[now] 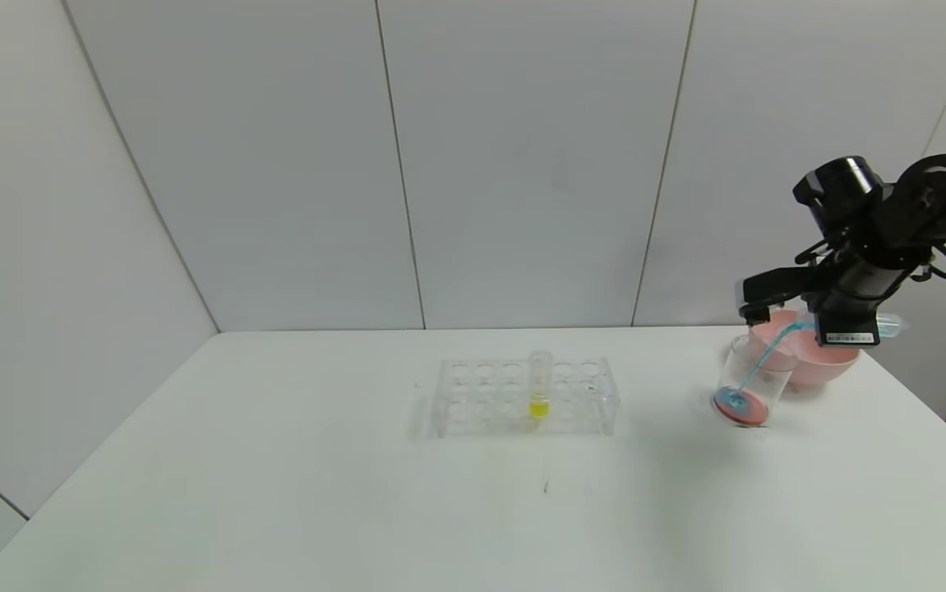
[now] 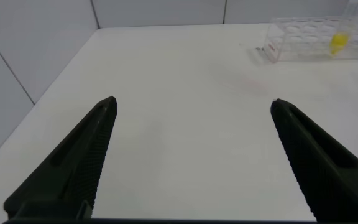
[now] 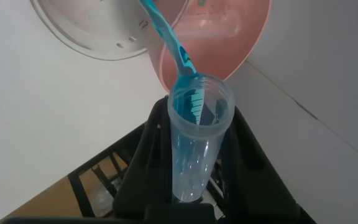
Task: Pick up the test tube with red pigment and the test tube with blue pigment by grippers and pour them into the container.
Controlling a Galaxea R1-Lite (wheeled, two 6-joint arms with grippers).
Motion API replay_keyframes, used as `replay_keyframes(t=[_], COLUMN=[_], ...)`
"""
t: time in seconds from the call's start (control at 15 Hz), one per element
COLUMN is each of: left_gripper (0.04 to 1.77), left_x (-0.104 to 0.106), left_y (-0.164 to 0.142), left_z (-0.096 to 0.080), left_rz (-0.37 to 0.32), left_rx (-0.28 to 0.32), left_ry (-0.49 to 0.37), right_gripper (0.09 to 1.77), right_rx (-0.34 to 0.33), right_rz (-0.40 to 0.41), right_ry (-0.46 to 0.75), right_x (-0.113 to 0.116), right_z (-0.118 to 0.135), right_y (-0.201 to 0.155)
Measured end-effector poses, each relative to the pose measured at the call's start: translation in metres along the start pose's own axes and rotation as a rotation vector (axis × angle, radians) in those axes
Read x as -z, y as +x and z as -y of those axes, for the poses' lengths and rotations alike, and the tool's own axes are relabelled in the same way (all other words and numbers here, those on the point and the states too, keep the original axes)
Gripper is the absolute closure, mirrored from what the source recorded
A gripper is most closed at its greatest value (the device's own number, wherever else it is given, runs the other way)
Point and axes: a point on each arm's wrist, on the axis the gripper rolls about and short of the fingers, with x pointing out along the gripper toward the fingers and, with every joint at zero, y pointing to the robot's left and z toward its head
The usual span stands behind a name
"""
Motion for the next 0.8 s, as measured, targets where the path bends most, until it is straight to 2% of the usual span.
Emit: replay_keyframes(t=[0.47,0.8], left_gripper=[0.05,0.05], left_x=[0.000,0.000], left_y=[0.000,0.000], left_z=[0.000,0.000], left_rz=[0.000,0.000], left_rx=[0.000,0.000], left_ry=[0.000,0.000], right_gripper=[1.35,1.35], right_rx=[0.045,0.037], right_rz=[-0.112,-0.194], right_ry=[-0.087,-0.159], right_x=[-0.018,-0.023], right_z=[-0.005,-0.011], right_y=[-0.010,-0.017])
